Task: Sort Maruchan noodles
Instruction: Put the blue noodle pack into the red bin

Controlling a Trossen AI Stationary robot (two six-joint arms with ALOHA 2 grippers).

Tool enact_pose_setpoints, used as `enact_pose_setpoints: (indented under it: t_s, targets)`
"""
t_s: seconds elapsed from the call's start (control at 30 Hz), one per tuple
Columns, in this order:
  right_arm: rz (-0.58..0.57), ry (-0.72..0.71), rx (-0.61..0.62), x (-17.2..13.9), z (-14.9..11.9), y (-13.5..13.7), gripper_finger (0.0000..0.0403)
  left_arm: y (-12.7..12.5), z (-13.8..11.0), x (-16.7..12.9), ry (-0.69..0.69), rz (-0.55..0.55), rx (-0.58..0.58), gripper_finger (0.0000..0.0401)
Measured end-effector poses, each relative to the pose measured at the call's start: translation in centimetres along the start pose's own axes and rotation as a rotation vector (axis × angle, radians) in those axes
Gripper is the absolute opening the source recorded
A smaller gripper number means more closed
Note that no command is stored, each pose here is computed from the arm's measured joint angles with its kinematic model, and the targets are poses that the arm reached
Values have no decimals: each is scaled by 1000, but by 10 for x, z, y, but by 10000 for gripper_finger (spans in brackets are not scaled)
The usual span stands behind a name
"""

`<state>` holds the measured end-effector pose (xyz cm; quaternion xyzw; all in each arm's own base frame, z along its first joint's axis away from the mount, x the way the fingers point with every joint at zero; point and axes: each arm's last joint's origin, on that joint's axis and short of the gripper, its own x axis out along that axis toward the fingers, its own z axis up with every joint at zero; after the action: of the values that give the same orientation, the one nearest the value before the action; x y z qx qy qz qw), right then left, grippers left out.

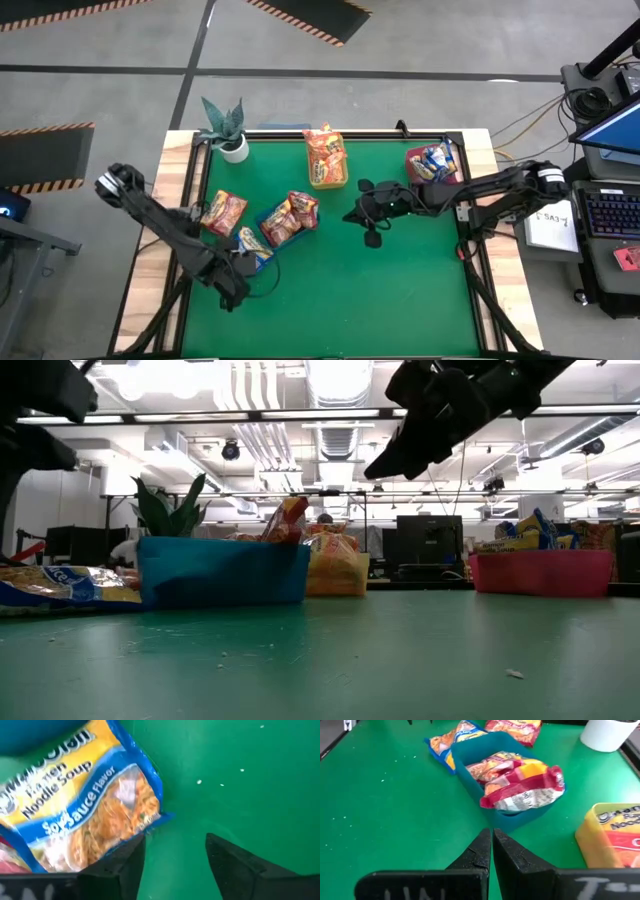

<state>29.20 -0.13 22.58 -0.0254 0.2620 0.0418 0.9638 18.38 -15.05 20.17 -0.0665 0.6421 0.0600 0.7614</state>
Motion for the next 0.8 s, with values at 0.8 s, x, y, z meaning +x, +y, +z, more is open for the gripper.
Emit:
enact_pose_setpoints:
  t_s: [0.8]
  targets:
    - [5, 14, 22, 11, -5, 1, 9, -29, -1, 48, 0, 279, 132, 124]
